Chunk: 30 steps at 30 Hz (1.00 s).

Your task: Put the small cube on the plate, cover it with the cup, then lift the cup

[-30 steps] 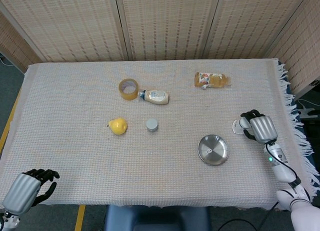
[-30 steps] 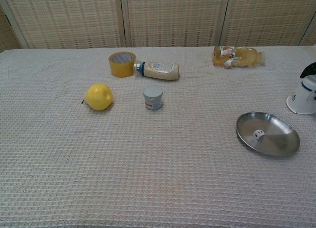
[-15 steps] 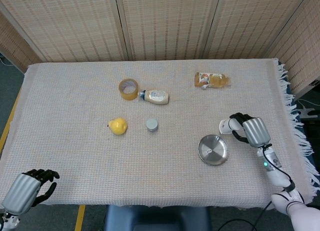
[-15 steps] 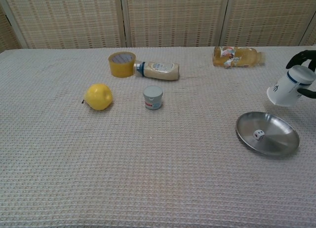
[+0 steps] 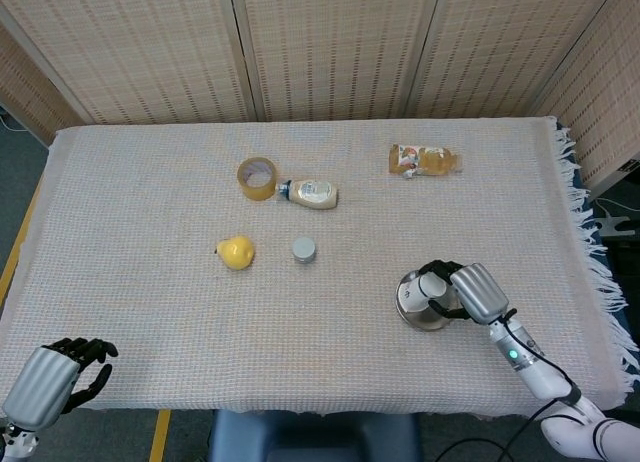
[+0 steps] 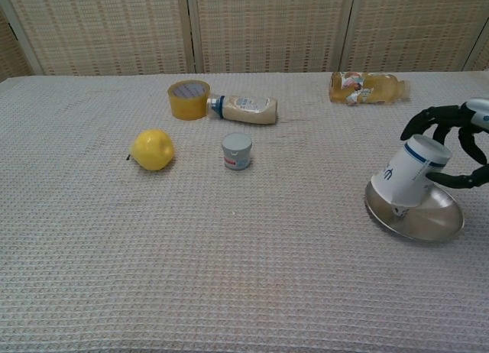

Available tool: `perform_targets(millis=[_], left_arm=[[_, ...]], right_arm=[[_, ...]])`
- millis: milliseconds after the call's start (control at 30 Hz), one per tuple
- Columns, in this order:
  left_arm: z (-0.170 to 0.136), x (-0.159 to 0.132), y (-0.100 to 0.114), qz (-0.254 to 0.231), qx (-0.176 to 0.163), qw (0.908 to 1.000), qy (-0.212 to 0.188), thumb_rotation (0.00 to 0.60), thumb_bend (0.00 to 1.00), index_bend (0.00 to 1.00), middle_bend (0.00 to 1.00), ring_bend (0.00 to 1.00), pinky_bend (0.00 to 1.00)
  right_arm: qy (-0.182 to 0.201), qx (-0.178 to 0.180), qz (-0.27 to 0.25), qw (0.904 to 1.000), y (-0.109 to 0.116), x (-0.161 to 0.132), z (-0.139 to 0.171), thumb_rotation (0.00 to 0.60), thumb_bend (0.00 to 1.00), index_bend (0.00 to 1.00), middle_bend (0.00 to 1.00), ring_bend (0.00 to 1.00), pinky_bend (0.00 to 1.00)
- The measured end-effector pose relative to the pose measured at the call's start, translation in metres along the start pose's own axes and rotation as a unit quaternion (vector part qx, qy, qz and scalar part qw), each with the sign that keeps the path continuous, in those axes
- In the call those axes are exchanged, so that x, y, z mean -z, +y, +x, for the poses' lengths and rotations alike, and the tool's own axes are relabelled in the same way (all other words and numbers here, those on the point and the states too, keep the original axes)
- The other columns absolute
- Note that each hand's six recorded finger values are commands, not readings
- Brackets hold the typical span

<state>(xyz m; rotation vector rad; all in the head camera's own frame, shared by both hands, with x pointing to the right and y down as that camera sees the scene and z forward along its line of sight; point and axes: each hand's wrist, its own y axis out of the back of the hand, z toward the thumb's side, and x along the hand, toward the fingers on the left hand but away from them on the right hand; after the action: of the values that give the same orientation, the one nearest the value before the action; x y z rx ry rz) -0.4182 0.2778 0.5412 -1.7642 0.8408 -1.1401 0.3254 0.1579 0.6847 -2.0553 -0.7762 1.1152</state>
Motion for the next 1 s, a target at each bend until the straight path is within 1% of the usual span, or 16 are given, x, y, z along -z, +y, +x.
perform_targets(millis=[200,433,567,800,900,1000], left_arm=[[0.0,0.0,0.0,0.0,0.0,1.0,0.0,0.6,0.43,0.47,0.57,0.59,0.69],[0.0,0.001,0.0,-0.001,0.001,1.0,0.001,0.6,0.43,0.47,0.57,0.59,0.69],[0.0,0.001,0.001,-0.002,0.001,1.0,0.001,0.6,0.43,0.47,0.57,0.59,0.69],[0.0,0.0,0.001,-0.002,0.0,1.0,0.0,0.6,0.43,0.47,0.57,0.59,0.69],[0.0,0.0,0.001,-0.002,0.0,1.0,-0.001,0.6,0.43,0.47,0.57,0.59,0.69],[0.0,0.0,0.0,-0.001,0.0,1.0,-0.001,0.6,0.43,0.47,0.57,0.59,0.69]], right_arm=[[-0.014,-0.028,0.016,0.9994,-0.008,0.004,0.001,0.6,0.26,0.66,0.55,0.45,0.73],[-0.03,-0.044,0.052,0.9972,-0.019,0.013,-0.005,0.6,0.27,0.66,0.55,0.45,0.73],[-0.033,-0.036,0.083,0.9954,-0.02,0.017,-0.011,0.6,0.27,0.66,0.55,0.45,0.73],[-0.034,-0.001,0.14,0.9896,-0.016,0.024,-0.019,0.6,0.27,0.66,0.55,0.45,0.73],[-0.029,0.007,0.145,0.989,-0.018,0.022,-0.019,0.6,0.27,0.66,0.55,0.45,0.73],[-0.026,0.004,0.131,0.9911,-0.02,0.021,-0.018,0.6,0.27,0.66,0.55,0.45,0.73]])
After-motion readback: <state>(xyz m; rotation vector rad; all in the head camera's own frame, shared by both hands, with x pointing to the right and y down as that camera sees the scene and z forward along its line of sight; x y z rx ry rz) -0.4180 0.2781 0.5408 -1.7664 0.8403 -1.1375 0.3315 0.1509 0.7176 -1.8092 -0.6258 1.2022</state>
